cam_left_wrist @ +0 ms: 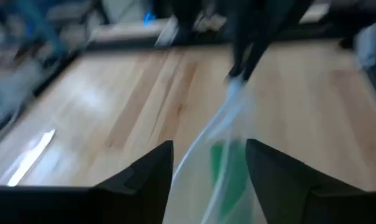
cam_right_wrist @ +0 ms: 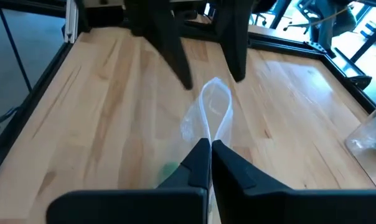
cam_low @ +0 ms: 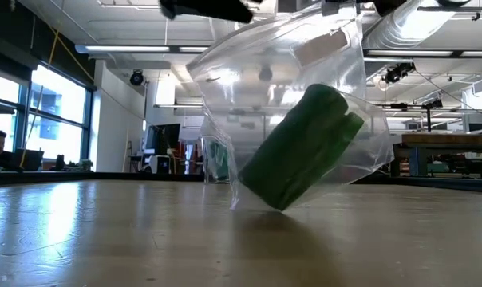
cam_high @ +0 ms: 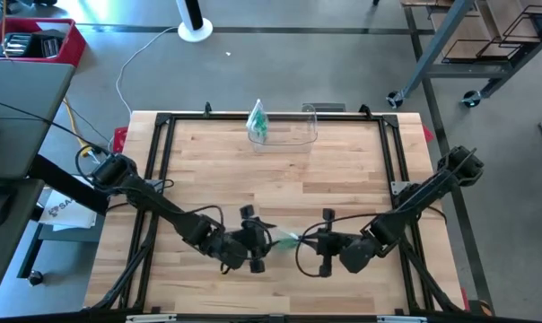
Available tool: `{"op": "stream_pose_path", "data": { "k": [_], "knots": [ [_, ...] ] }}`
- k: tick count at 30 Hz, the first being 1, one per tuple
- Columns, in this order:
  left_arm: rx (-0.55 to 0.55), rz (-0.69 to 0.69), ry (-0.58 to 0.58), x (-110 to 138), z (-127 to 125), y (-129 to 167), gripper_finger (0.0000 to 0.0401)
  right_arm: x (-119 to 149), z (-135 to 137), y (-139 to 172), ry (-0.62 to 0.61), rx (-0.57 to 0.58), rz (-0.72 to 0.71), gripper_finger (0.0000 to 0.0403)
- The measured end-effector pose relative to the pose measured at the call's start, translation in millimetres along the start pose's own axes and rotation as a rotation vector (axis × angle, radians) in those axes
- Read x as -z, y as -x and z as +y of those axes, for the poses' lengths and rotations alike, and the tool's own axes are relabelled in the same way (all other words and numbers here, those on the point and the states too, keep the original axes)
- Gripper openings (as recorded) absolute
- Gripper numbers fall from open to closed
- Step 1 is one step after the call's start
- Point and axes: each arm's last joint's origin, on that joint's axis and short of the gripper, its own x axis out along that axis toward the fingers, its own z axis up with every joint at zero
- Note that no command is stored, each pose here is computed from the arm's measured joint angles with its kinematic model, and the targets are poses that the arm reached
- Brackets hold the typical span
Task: Roll bandage
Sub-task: Close up the transparent zip bag
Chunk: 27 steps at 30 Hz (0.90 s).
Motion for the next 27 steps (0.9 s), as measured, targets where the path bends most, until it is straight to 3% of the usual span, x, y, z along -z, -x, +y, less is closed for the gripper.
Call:
{"op": "stream_pose_path", "data": {
  "k": [6, 15, 20, 27],
  "knots": [
    [0.065, -0.232, -0.079, 1.7, -8.1, -20.3, 0.0205, -1.0, 0.5, 0.1, 0.007, -0.010, -0.008, 0.0000],
    [0.046, -0.192, -0.170, 20.8, -9.6, -44.1, 0.0200, -0.7, 0.8, 0.2, 0.009, -0.016, -0.006, 0.0000],
    [0.062, -0.192, -0.176, 21.5, -14.0, -39.4, 0.0156, -0.5, 1.3, 0.2, 0.009, -0.030, -0.003, 0.0000],
    [0.077, -0.172, -0.177, 24.9, -18.8, -35.6, 0.0057, -0.4, 1.5, 0.3, 0.031, -0.036, -0.002, 0.0000]
  ]
}}
